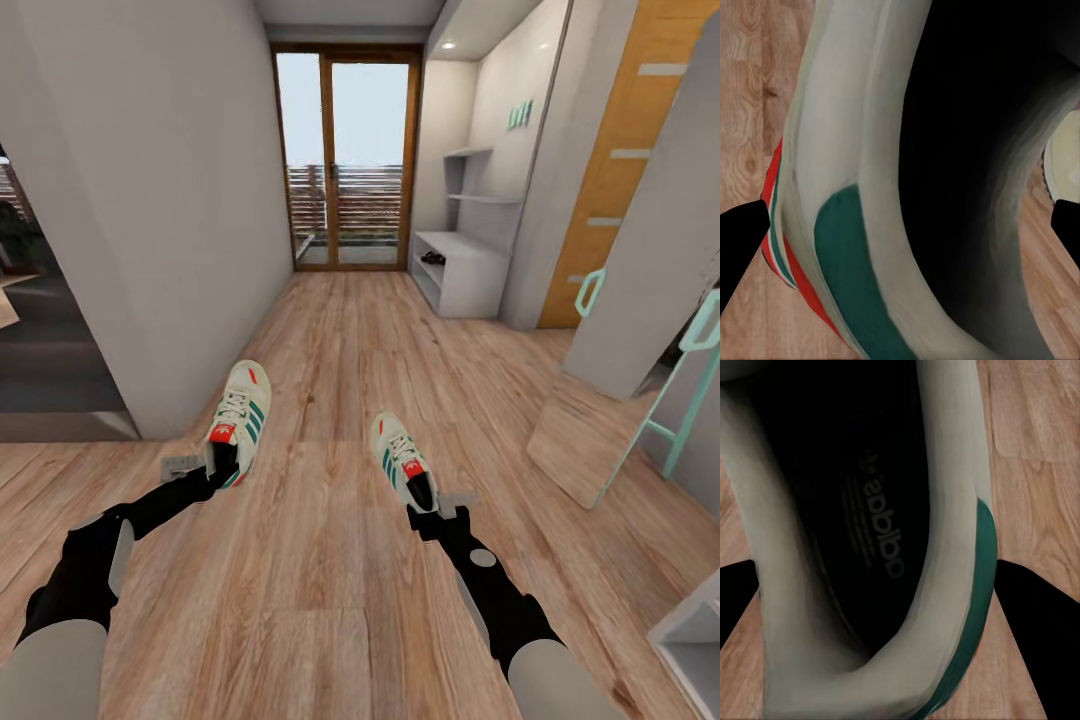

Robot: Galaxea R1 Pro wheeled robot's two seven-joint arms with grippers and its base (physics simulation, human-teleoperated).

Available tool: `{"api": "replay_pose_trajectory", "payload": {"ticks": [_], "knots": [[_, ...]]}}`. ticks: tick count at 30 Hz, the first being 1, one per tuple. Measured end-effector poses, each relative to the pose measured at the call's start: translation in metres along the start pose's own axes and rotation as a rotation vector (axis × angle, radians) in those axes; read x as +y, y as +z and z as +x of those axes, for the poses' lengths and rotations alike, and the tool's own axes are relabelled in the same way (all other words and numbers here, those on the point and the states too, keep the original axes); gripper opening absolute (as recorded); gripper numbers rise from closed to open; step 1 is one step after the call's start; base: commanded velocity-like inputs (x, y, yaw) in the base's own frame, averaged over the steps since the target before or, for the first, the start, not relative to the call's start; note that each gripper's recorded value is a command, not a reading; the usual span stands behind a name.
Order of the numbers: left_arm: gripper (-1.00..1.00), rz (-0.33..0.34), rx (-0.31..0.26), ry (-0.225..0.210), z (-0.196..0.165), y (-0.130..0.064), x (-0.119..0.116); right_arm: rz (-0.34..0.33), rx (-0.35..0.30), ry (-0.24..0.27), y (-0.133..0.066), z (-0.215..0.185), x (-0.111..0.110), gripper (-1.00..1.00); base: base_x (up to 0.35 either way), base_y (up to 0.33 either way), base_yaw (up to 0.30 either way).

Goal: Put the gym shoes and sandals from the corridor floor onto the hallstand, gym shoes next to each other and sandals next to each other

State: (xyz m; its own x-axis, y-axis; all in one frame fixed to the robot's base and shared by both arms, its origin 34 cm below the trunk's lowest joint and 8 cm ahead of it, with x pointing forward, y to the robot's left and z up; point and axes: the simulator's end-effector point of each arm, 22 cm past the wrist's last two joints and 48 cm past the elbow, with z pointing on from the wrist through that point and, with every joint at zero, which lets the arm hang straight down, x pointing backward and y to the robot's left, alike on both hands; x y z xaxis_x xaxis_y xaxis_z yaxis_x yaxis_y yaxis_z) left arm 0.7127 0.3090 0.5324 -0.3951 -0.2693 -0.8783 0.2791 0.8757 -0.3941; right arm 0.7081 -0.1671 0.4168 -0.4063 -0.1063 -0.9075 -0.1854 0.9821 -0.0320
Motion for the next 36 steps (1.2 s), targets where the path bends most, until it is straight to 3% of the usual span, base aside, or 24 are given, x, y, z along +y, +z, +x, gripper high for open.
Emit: {"api": "replay_pose_trajectory", "payload": {"ticks": [36], "knots": [[-1.0,-0.001,0.0,0.001,0.0001,0.0,0.0001,0.001,0.001,0.001,0.0,0.0002,-0.0004,-1.0,0.346,0.0,0.0]]}}
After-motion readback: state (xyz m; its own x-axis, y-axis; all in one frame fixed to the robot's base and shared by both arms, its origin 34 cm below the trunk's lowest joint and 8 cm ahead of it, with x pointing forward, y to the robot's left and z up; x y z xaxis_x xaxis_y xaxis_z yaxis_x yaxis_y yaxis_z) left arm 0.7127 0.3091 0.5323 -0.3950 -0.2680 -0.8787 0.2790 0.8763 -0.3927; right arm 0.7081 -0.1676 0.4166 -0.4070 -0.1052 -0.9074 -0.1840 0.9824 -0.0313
